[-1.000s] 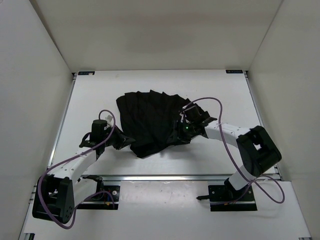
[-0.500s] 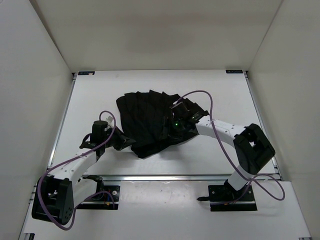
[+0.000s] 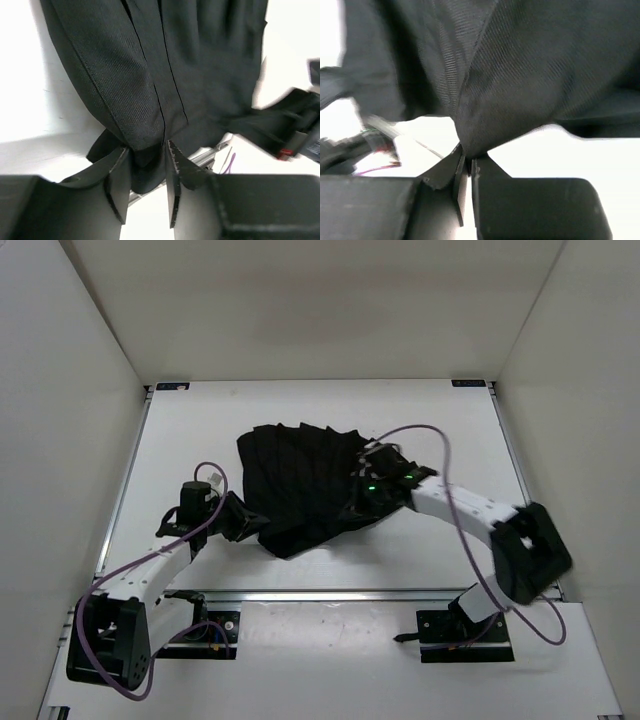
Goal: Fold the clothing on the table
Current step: Flatten the skirt out
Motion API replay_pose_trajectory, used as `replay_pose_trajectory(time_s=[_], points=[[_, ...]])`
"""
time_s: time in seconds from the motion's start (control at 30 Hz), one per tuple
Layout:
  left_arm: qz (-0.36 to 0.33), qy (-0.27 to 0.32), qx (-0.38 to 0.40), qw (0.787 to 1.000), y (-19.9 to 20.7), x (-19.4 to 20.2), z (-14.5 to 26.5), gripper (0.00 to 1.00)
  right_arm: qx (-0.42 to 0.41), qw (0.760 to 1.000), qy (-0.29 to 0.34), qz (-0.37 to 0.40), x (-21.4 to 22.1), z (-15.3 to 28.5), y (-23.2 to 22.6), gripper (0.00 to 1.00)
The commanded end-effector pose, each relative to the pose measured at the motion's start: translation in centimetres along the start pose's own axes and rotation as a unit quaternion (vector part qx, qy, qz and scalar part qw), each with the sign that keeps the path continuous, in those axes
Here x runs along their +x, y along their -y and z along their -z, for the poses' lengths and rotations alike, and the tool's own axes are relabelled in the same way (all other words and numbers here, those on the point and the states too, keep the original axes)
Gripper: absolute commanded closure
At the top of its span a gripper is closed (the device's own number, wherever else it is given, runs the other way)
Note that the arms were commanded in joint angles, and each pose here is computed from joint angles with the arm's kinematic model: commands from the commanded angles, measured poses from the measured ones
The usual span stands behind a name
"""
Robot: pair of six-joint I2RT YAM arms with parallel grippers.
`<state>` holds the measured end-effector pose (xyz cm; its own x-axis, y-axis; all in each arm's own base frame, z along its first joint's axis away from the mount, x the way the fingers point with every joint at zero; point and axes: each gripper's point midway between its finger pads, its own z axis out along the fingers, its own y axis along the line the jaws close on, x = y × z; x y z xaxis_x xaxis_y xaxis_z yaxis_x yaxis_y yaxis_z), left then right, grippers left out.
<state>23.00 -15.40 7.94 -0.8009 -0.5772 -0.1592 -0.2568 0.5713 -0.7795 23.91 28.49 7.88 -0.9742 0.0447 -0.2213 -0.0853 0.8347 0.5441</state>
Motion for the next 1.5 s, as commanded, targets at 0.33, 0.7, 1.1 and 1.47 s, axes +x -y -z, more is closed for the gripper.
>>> replay_pose_trajectory(time_s=[0.33,0.7,1.1,1.47], points=[[-0.019,-0.011,0.005,1.000,0.8,1.1,-0.8,0.59,-0.120,0.974,0.112,-0.159,0.0,8.1,7.6,1.00],[-0.027,0.018,-0.006,0.999,1.0,-1.2,0.0,0.58,-0.282,0.909,0.276,0.133,-18.4,26.3,-16.9,1.00],[-0.027,-0.002,-0.003,1.000,0.7,-0.3,-0.5,0.58,-0.135,0.969,0.196,-0.069,-5.3,17.9,3.5,1.00],[-0.068,0.001,-0.047,0.997,1.5,-2.3,-5.5,0.52,-0.038,0.989,0.061,-0.129,7.1,9.4,12.6,1.00]])
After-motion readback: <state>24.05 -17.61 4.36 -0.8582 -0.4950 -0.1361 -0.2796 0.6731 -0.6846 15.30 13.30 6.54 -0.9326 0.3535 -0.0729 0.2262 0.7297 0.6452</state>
